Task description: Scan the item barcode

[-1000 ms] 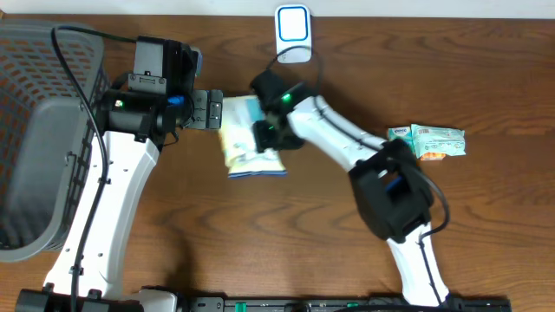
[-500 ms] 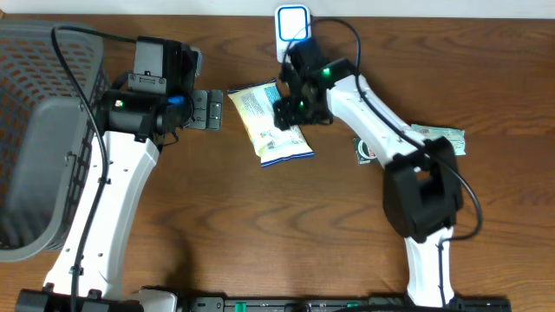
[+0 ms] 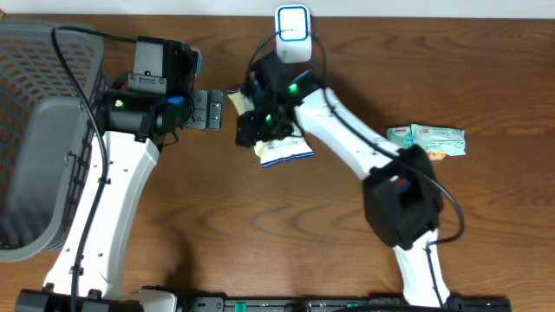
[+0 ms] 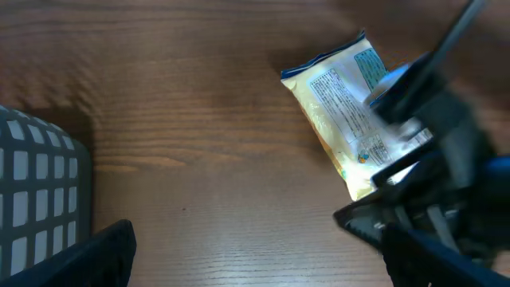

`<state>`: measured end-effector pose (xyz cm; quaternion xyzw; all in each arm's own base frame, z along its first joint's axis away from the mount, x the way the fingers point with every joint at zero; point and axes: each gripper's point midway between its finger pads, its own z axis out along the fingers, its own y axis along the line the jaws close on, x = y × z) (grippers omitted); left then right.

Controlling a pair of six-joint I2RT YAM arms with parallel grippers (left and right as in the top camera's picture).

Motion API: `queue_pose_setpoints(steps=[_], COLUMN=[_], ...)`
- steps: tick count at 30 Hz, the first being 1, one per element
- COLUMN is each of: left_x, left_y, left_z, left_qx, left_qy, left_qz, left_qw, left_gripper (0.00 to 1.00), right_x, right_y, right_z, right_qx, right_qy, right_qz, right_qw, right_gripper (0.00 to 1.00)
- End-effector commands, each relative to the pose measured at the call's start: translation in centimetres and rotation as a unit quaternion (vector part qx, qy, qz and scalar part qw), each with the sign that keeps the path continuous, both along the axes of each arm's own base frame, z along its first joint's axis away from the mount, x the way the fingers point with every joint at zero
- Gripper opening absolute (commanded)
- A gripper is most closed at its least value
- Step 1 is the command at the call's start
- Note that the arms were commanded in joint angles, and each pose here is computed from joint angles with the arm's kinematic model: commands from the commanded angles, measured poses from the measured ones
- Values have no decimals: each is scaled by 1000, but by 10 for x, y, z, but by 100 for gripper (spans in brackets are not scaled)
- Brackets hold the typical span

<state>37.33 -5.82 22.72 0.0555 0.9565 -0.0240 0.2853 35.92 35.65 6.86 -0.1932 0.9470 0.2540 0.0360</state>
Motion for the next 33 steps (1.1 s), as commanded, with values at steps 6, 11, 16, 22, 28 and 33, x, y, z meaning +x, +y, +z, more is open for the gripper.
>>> queue_pose_setpoints(steps=[6, 11, 16, 22, 28, 33], left_x=[2, 2, 2, 2, 2, 2], left_y=[0, 0, 0, 0, 0, 0], left_z=[1, 1, 1, 1, 1, 1], left_qx=[2, 2, 2, 2, 2, 2], left_qy=[-1, -1, -1, -1, -1, -1], left_qz=[1, 1, 1, 1, 1, 1], left_qw=[1000, 1000, 1000, 1000, 1000, 1000], left_gripper=[98, 98, 98, 98, 98, 98], right_x=[-7, -7, 9, 38, 101, 126], right_y=[-47, -97, -122, -104, -75, -33], right_z=[-22, -29, -29, -7, 16, 21], right_qx=[-66, -135, -140, -43, 21, 91], right_qy=[56, 73, 69, 20, -120, -176], right_qz=[-20, -26, -46, -11, -14, -9], right_qw=[996, 988, 987, 999, 992, 980], right_gripper=[66, 70, 70, 66, 52, 49])
